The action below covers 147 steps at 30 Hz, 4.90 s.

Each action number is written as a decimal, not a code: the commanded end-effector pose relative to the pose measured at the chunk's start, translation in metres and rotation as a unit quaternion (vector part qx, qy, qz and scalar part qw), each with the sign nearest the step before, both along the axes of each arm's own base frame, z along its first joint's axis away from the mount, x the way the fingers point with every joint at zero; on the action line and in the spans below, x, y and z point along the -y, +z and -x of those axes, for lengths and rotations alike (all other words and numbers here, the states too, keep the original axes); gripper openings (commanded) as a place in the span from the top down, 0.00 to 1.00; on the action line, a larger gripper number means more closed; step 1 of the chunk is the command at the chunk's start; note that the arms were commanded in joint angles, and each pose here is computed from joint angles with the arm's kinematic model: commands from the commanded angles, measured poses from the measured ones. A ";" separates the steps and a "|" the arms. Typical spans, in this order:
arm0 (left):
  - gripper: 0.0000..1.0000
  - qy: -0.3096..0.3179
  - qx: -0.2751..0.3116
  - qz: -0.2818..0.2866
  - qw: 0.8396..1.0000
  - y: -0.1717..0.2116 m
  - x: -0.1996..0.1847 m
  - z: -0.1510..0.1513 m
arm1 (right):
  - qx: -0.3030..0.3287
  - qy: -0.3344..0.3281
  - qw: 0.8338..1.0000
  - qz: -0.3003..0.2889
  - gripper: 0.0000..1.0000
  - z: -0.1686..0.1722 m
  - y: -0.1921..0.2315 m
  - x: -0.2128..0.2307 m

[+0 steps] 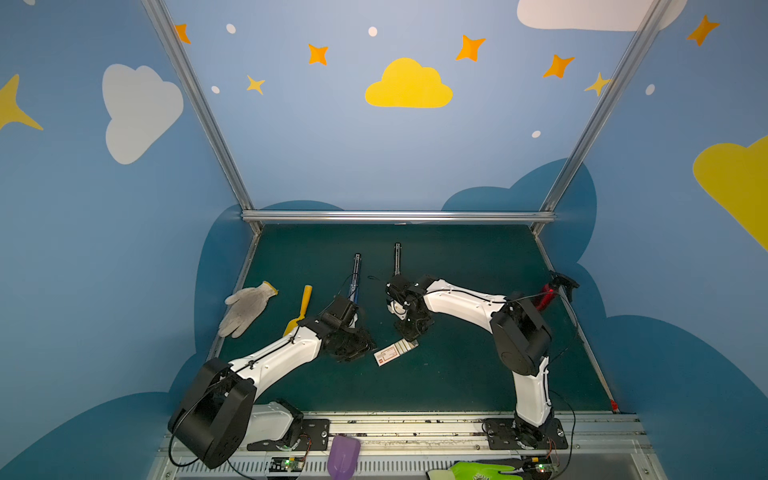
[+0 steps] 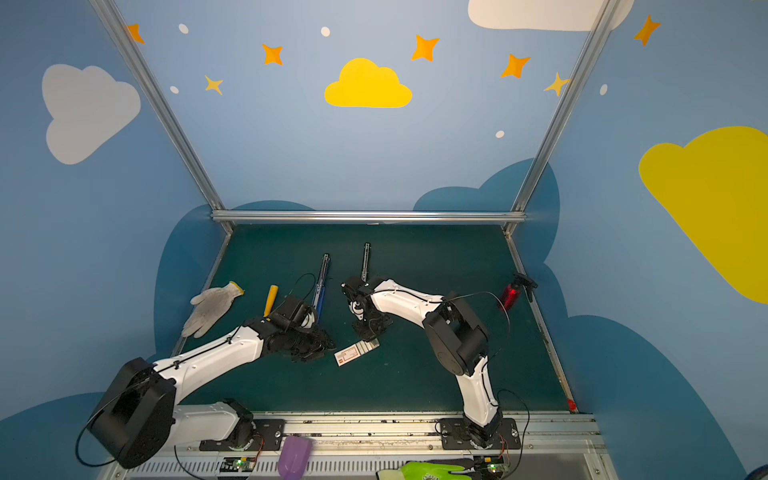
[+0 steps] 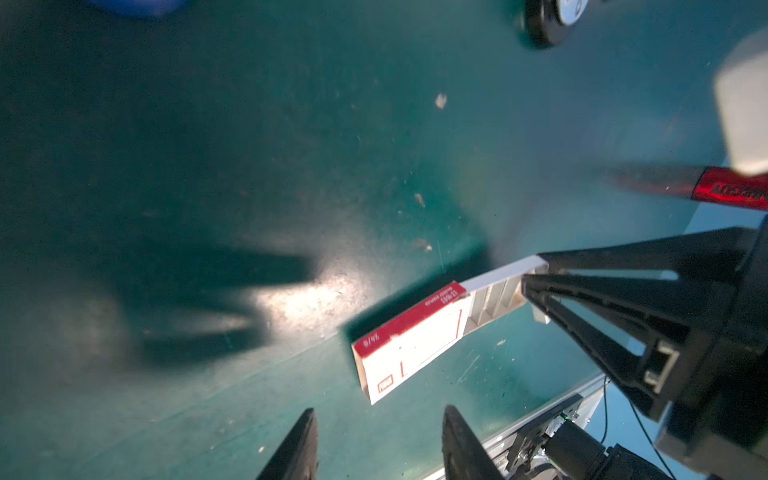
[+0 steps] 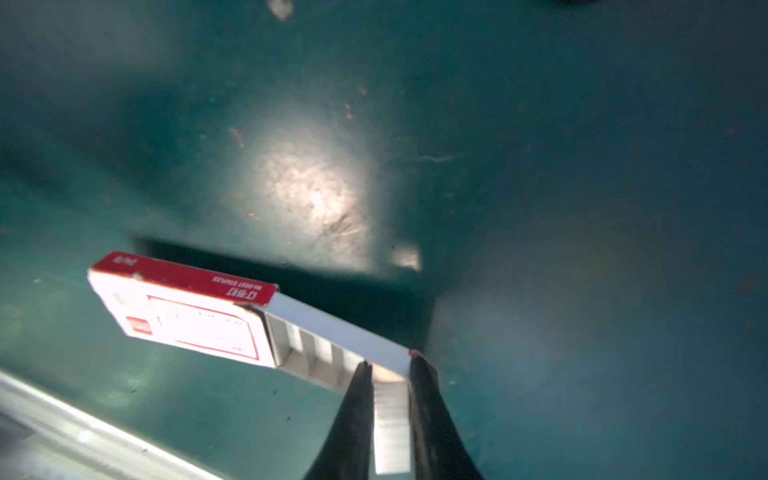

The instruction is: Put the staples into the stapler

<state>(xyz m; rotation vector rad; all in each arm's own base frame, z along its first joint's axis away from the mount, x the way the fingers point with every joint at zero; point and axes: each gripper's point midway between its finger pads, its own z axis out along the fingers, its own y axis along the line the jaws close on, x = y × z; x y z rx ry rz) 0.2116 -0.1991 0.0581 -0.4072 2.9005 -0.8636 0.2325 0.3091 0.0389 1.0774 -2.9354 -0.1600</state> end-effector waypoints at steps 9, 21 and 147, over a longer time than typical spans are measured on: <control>0.51 -0.007 0.005 -0.008 1.000 -0.002 -0.001 0.002 | 0.017 -0.024 0.999 0.028 0.78 -0.008 -0.013 0.007; 0.52 0.000 0.004 -0.010 1.000 -0.007 -0.004 0.004 | 0.013 -0.029 0.999 0.023 0.78 -0.002 -0.008 0.010; 0.53 -0.001 -0.001 -0.007 1.000 -0.010 0.001 -0.001 | 0.059 -0.149 0.987 0.032 0.87 -0.016 0.016 0.045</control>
